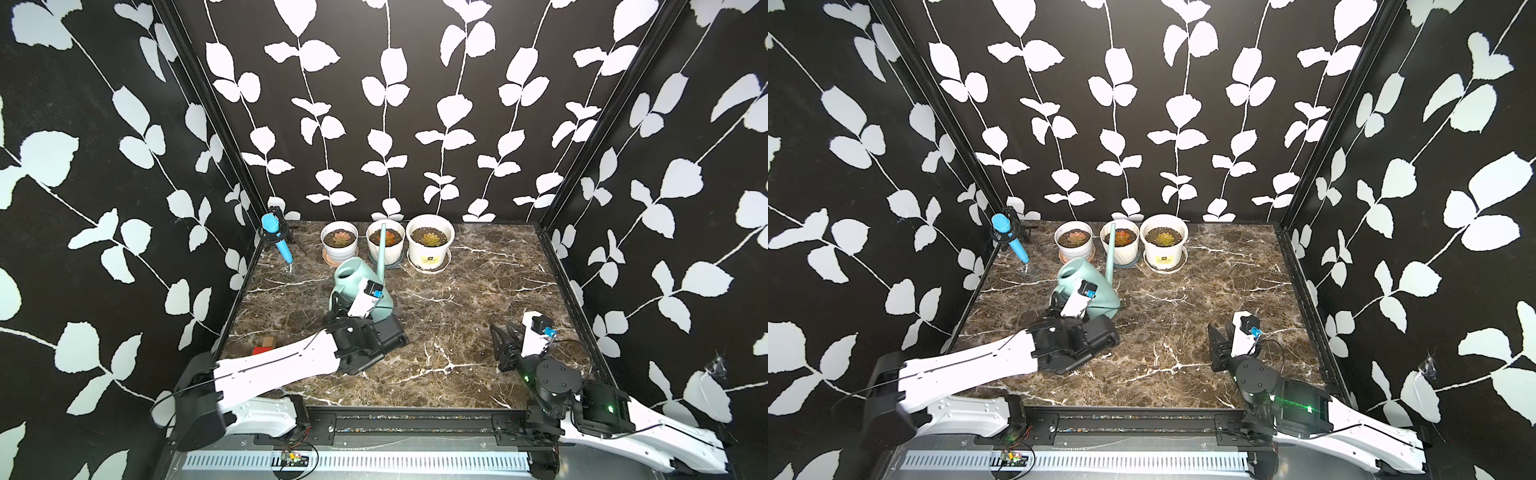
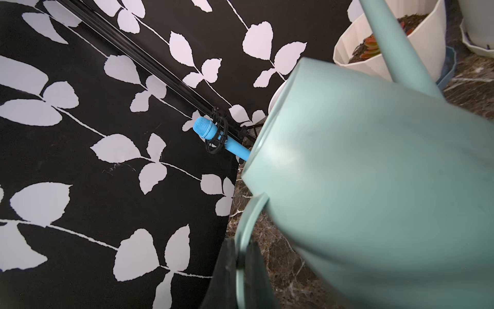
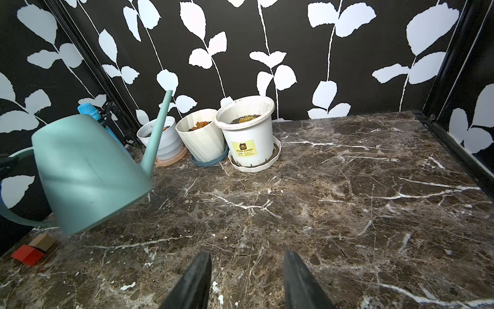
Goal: Water the succulent around the soil edge
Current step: Place the watering can at the center of the board.
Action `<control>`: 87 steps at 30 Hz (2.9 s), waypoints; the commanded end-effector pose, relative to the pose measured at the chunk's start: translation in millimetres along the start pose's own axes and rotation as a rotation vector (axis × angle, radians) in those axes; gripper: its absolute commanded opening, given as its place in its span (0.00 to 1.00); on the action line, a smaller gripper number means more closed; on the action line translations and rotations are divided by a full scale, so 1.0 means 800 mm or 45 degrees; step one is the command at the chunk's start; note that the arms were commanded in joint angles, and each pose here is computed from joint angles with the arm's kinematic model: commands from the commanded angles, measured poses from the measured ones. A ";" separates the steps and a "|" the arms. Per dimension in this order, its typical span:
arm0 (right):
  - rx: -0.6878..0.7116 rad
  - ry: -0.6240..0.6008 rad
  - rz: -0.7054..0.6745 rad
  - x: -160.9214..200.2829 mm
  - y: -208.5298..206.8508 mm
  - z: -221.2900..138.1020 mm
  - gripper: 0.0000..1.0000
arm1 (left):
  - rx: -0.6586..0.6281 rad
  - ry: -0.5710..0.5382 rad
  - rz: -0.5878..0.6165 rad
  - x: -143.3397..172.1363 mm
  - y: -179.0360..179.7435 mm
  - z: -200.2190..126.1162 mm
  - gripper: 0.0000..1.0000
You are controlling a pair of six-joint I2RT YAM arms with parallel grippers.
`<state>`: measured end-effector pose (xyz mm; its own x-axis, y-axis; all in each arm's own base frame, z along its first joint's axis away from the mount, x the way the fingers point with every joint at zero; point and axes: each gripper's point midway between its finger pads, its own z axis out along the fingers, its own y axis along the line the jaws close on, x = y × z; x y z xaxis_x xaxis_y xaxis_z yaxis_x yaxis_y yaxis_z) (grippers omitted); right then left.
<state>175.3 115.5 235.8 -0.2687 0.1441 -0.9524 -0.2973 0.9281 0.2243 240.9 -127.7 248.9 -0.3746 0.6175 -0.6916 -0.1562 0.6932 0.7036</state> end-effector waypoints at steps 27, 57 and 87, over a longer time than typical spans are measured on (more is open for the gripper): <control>-0.093 0.063 -0.096 -0.012 0.041 0.008 0.49 | 0.053 -0.255 -0.098 0.012 -0.111 -0.073 0.00; -0.067 0.368 -0.043 0.002 0.113 0.064 0.71 | 0.145 -0.413 0.182 0.033 -0.181 -0.134 0.00; 0.134 0.329 0.157 0.030 0.013 0.037 0.72 | 0.307 -0.497 0.071 -0.044 -0.131 -0.188 0.99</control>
<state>191.2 146.2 207.6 -0.5329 0.1803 -0.8268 -0.1717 0.9337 0.3143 138.7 -288.1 180.3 -0.0323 0.6542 -0.7556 0.0702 0.7557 0.6512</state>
